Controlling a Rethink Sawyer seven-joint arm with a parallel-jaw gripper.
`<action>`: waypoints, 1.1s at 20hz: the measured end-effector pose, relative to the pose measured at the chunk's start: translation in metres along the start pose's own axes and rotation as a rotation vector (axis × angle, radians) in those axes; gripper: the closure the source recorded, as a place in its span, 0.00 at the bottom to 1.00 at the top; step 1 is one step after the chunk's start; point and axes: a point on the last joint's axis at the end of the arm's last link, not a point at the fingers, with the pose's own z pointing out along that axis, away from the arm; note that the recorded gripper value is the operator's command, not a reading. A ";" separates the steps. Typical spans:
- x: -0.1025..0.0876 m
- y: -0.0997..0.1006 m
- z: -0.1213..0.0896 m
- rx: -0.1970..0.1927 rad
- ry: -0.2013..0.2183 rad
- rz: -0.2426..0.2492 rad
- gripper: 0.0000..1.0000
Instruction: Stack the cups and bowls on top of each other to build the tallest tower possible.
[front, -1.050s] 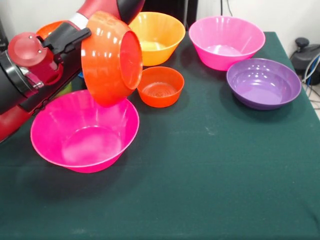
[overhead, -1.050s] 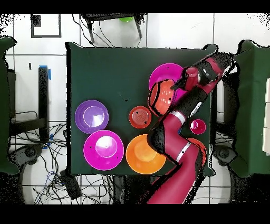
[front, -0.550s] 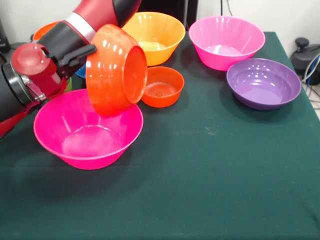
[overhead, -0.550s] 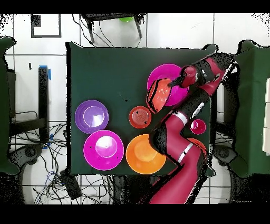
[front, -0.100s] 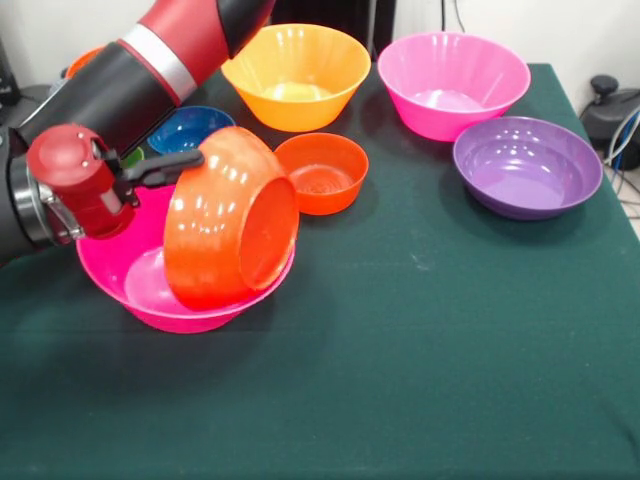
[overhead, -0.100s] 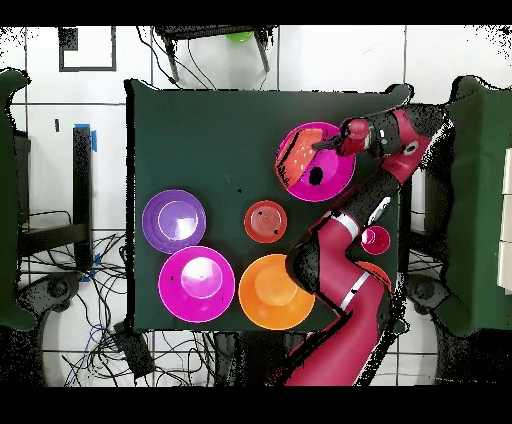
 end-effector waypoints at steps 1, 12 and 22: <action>-0.001 0.000 -0.001 0.001 -0.014 -0.003 1.00; -0.002 0.000 -0.005 -0.007 -0.047 -0.021 1.00; 0.000 0.003 -0.007 -0.034 -0.049 -0.046 1.00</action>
